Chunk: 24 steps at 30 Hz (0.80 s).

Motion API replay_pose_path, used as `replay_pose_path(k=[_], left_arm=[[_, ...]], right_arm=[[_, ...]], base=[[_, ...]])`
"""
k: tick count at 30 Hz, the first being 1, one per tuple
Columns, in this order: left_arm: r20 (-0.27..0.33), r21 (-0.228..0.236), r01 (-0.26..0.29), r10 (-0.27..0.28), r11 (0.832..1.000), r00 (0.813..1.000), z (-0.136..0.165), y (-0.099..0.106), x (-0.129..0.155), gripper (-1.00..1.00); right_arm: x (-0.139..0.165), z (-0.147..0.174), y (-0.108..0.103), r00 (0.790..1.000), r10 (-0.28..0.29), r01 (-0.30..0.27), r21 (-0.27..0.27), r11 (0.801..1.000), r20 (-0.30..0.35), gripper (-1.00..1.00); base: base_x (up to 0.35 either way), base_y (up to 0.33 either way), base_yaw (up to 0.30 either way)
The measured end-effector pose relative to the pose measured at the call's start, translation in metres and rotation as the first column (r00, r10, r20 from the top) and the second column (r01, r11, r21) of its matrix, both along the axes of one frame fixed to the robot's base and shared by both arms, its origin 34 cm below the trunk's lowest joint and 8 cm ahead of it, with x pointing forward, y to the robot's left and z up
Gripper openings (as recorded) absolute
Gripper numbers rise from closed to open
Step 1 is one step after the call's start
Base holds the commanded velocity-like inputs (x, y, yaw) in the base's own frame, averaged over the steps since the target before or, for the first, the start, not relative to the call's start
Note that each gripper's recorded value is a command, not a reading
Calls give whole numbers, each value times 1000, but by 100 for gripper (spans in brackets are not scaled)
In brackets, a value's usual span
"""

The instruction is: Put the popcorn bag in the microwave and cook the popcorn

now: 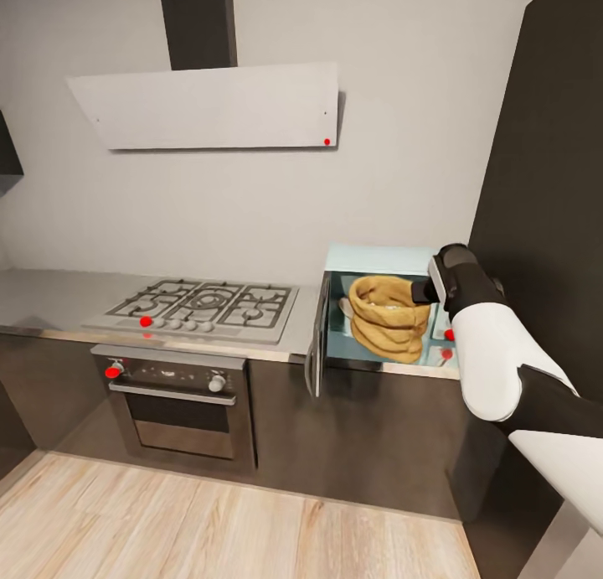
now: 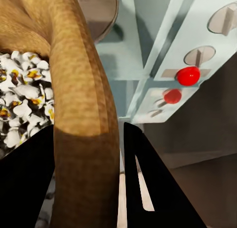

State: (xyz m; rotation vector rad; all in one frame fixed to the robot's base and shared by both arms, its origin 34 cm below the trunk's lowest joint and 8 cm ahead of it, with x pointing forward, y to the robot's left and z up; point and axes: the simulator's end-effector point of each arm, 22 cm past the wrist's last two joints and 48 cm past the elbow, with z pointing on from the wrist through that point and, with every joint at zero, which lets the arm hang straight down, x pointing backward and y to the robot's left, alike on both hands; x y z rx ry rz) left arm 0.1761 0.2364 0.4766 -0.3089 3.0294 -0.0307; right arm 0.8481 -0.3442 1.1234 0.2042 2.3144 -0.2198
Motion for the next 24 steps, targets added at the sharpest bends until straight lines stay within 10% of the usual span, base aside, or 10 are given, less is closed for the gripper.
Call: replay_pose_path(k=[24], left_arm=[[0,0,0,0,1000,1000,0,0,0,100]], right_arm=[[-5,-26,0,998,11,-11,1,1000,-63,-100]], base=[[63,0,0]])
